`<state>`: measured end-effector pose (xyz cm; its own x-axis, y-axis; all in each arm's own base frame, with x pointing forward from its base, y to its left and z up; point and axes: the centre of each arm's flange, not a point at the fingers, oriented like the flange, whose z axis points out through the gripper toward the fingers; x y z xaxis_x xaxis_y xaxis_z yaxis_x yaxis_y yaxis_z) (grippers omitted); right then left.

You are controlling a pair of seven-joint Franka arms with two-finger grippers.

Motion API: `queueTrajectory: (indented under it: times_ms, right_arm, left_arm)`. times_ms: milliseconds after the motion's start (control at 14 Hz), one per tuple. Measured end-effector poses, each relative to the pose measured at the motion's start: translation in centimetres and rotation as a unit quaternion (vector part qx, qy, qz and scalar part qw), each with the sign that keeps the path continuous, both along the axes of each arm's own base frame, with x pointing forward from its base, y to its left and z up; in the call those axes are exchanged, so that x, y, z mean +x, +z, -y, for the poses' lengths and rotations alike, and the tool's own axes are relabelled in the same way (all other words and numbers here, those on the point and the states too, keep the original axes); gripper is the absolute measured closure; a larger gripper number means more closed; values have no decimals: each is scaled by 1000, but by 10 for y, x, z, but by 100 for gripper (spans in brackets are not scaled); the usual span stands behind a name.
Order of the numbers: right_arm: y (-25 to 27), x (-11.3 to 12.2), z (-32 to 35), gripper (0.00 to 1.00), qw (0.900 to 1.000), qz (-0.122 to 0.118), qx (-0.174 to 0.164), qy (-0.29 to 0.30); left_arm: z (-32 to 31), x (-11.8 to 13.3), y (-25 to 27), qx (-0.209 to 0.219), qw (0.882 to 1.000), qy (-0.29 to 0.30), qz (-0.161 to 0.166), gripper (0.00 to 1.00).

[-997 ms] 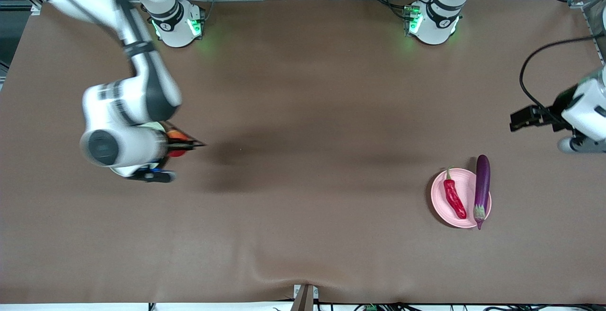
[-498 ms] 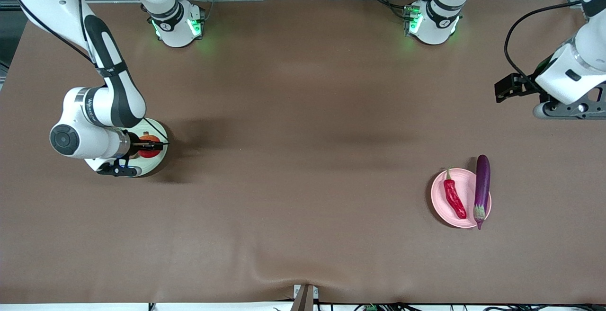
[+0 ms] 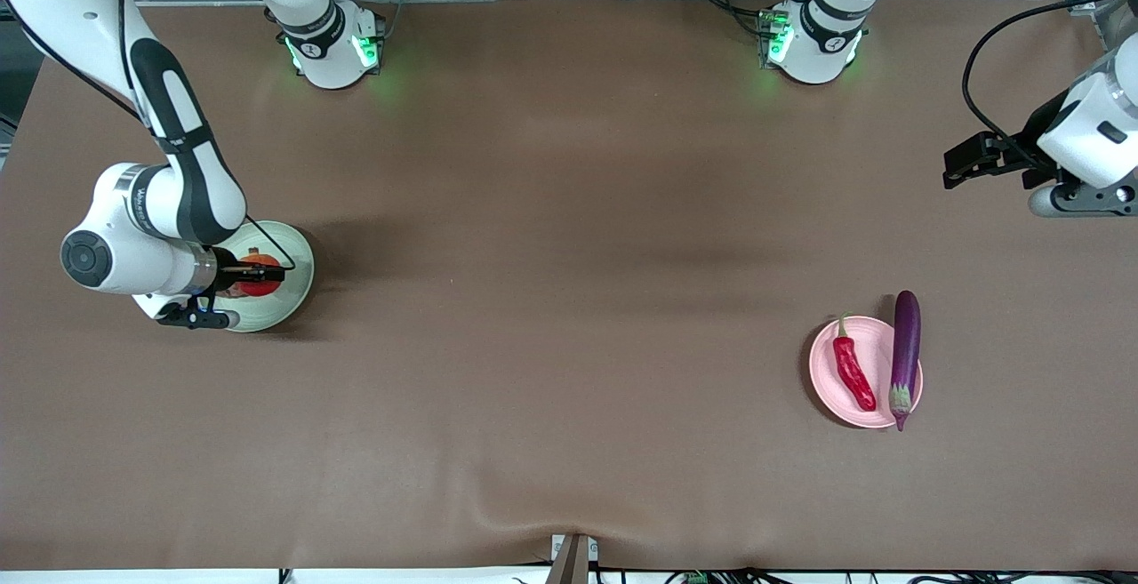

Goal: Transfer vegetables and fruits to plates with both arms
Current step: 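Carry the apple to the green plate while the left gripper withdraws, then open the right gripper and withdraw it from the green plate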

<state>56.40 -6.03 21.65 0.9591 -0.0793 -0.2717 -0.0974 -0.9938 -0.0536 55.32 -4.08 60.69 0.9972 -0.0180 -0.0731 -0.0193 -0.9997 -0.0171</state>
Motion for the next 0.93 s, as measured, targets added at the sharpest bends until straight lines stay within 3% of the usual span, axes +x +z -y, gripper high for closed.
queueTrajectory:
  times_ms: [71, 214, 356, 498, 641, 783, 925]
  right_arm:
    - [-2, 0, -3, 16, 1000, 0, 5, -3]
    - [-2, 1, -9, 0, 1000, 1, 9, -1]
    - [4, 5, -13, 0, 1000, 1, 11, 3]
    - [32, 20, -18, 0, 1000, -14, 18, 10]
    - [97, 48, -22, 0, 999, -17, 26, 21]
    - [190, 74, -27, 0, 999, 1, 30, 35]
    - [267, 78, -32, 0, 998, 13, 31, 46]
  left_arm:
    - [0, -1, 5, 0, 1000, 0, 4, 0]
    - [1, -5, 11, -1, 1000, -10, -1, 0]
    - [1, -6, 13, -1, 1000, -19, -2, 0]
    - [3, -6, 15, -2, 1000, -21, 0, 0]
    - [6, -6, 15, -2, 1000, -24, 4, 0]
    - [12, -6, 15, -2, 1000, -29, 5, 0]
    - [16, -6, 15, -2, 999, -33, 4, 0]
